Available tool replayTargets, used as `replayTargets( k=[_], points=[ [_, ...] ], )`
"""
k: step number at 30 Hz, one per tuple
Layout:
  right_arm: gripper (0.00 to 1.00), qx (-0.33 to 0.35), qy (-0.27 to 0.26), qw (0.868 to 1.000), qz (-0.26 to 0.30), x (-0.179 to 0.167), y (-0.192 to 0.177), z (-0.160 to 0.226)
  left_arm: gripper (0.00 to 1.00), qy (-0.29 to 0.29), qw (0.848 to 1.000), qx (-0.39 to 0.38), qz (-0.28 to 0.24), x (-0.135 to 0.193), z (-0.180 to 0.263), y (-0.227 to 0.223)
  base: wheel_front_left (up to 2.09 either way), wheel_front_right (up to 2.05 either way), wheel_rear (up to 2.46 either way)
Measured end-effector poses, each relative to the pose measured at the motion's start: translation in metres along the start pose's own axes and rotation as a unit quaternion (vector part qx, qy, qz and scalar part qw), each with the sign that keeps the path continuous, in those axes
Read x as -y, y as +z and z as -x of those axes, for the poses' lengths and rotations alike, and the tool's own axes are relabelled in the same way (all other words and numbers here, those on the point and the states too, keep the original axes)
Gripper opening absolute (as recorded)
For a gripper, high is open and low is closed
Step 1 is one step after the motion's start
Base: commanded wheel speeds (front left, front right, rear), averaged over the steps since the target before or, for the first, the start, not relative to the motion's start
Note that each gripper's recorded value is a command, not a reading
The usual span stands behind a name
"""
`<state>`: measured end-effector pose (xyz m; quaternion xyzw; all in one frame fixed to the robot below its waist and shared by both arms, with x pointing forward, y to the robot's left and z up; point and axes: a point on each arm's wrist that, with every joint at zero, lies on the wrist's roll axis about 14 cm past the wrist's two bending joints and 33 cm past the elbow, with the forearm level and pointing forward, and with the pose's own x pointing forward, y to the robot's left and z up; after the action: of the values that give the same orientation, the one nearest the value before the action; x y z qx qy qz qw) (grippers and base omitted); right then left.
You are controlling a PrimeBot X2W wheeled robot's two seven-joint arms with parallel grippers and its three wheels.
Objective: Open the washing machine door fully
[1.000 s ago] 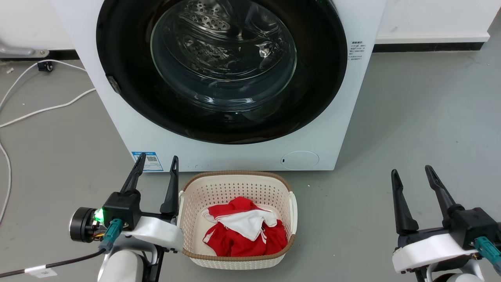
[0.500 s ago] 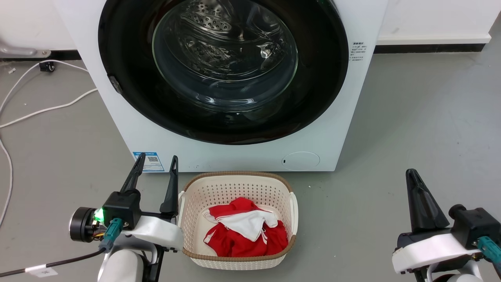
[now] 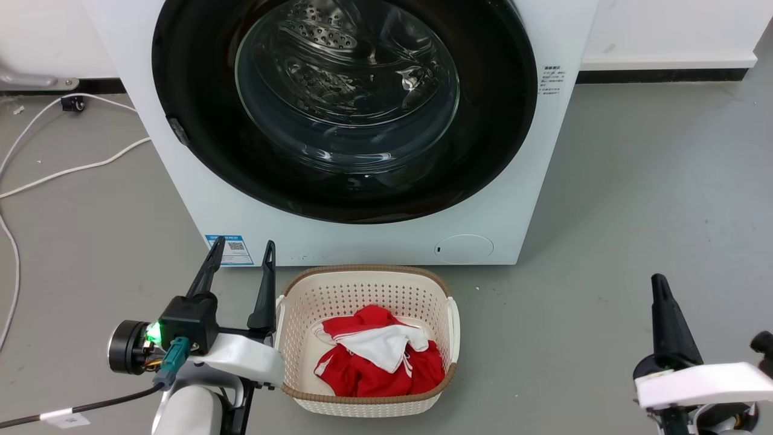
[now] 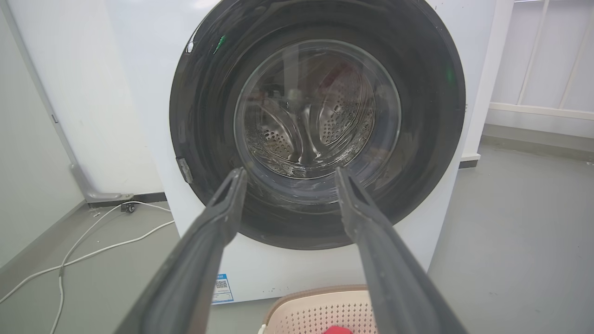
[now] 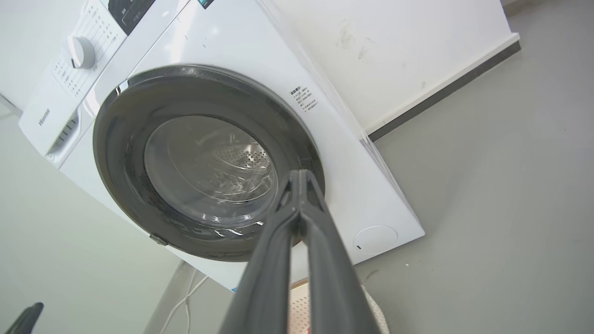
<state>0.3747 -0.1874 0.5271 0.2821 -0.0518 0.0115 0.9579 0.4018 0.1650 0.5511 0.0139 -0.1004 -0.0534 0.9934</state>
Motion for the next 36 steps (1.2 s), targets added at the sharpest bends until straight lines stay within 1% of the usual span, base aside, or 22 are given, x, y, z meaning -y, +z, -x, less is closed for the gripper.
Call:
replayTargets(
  k=[3,4,6,8,10,11,12,15,17,18,19,23,26,28,32,36],
  points=[
    [0.00,0.011,-0.018,0.995,-0.100,0.006,0.001,-0.002,1.00,0.000,1.000,0.000,0.001,0.000,0.000,0.000,0.00,0.00,0.00],
    [0.00,0.016,-0.021,0.991,-0.130,0.007,0.002,-0.004,1.00,0.000,1.000,0.000,0.001,0.000,0.000,0.000,0.00,0.00,0.00],
    [0.00,0.022,-0.032,0.979,-0.201,0.010,0.002,-0.006,1.00,0.000,1.000,-0.002,0.001,0.000,0.000,-0.001,0.00,0.00,0.00],
    [0.00,0.029,-0.043,0.962,-0.269,0.014,0.002,-0.008,1.00,0.000,1.000,-0.003,0.003,0.001,0.000,-0.002,0.00,0.00,0.00],
    [0.00,0.036,-0.051,0.947,-0.316,0.019,0.004,-0.012,1.00,0.001,1.000,-0.005,0.005,0.001,-0.001,-0.004,0.00,0.00,0.00],
    [0.00,0.043,-0.058,0.928,-0.366,0.023,0.005,-0.019,1.00,0.001,1.000,-0.006,0.006,0.001,-0.002,-0.006,0.00,0.00,0.00],
    [0.00,0.043,-0.058,0.928,-0.366,0.023,0.005,-0.019,1.00,0.001,1.000,-0.006,0.006,0.001,-0.002,-0.006,0.00,0.00,0.00],
    [0.00,0.052,-0.067,0.900,-0.428,0.033,0.009,-0.031,1.00,0.002,1.000,-0.007,0.009,0.001,-0.005,-0.008,0.00,0.00,0.00],
    [0.00,0.054,-0.071,0.886,-0.454,0.039,0.011,-0.042,1.00,0.002,1.000,-0.006,0.011,0.001,-0.010,-0.008,0.00,0.00,0.00],
    [0.00,0.054,-0.070,0.874,-0.477,0.049,0.018,-0.062,1.00,0.003,1.000,-0.006,0.014,0.000,-0.015,-0.010,0.00,0.00,0.00],
    [0.00,0.052,-0.066,0.872,-0.482,0.051,0.021,-0.069,1.00,0.004,1.000,-0.006,0.015,0.000,-0.017,-0.011,0.00,0.00,0.00],
    [0.00,0.033,-0.051,0.873,-0.485,0.052,0.031,-0.102,1.00,0.006,1.000,-0.005,0.017,-0.002,-0.022,-0.012,0.00,0.00,0.00],
    [0.00,0.014,-0.041,0.881,-0.472,0.051,0.036,-0.126,1.00,0.006,1.000,-0.004,0.019,-0.001,-0.027,-0.014,0.00,0.00,0.00],
    [0.00,-0.001,-0.033,0.883,-0.468,0.046,0.036,-0.144,1.00,0.007,1.000,-0.002,0.020,-0.002,-0.031,-0.015,0.00,0.00,0.00],
    [0.00,-0.036,-0.015,0.892,-0.450,0.034,0.035,-0.177,1.00,0.009,1.000,0.000,0.021,-0.005,-0.038,-0.017,0.00,0.00,0.00],
    [0.00,-0.069,0.007,0.897,-0.437,0.015,0.031,-0.209,1.00,0.009,1.000,0.006,0.022,-0.006,-0.045,-0.017,0.00,0.00,0.00]
  ],
)
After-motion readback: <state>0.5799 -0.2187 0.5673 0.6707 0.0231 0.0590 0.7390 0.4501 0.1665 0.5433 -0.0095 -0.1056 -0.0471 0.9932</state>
